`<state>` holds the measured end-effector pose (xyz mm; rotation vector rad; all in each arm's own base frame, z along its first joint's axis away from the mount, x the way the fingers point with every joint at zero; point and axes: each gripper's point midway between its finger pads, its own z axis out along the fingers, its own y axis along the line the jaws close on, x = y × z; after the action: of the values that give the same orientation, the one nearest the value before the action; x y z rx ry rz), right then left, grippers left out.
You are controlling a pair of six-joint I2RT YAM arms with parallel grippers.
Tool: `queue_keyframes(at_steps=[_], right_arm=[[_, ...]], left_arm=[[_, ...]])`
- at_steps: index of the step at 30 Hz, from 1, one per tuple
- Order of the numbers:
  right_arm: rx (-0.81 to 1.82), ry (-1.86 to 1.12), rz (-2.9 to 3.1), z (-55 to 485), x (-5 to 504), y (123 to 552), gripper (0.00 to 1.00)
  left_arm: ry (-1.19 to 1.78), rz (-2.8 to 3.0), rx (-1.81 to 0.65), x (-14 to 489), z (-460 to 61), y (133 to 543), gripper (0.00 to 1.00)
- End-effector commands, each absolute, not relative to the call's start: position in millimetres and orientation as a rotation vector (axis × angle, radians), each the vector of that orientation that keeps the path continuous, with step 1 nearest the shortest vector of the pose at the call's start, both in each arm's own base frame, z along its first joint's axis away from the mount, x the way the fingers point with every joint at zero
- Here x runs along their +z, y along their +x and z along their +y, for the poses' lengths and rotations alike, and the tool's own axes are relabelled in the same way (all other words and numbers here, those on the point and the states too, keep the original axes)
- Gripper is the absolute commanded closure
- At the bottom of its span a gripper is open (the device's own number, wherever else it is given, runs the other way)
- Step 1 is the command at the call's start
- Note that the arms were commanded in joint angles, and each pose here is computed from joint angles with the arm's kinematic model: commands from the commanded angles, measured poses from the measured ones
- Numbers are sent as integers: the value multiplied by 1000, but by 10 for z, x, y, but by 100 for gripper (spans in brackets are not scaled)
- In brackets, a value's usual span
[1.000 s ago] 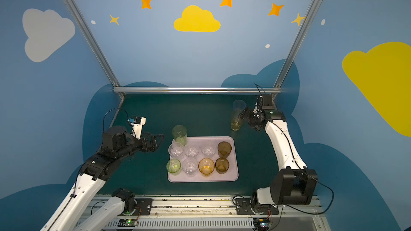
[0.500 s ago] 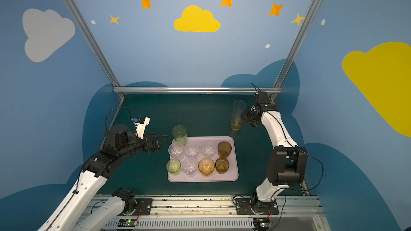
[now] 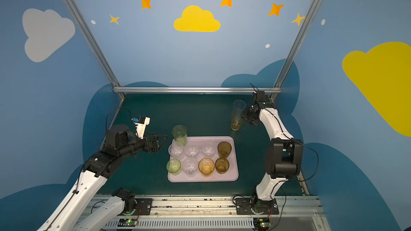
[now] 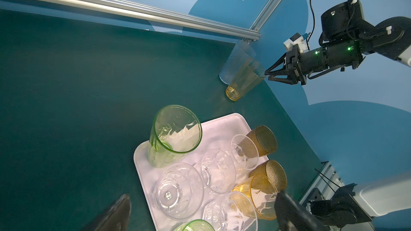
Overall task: Place the glasses into the tray
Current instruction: Pick up the glass from the top-right of the table.
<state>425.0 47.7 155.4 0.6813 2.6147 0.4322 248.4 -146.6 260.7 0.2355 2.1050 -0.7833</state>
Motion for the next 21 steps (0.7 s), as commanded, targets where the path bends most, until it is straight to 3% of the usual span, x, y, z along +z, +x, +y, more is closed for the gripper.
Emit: queue_keyframes(at_steps=[1,11,21], right_arm=[[396,683,2592,423,1618,4328,75],[352,669,2621,431,1557,4350,84],[335,642,2649,495,1491,4416,84]], left_arm=[[242,2105,-768,2592,-1460,2494,0],[233,2110,-748,2575,-1433,2505,0],[226,2116,-734,2559,-1415,2512,0]])
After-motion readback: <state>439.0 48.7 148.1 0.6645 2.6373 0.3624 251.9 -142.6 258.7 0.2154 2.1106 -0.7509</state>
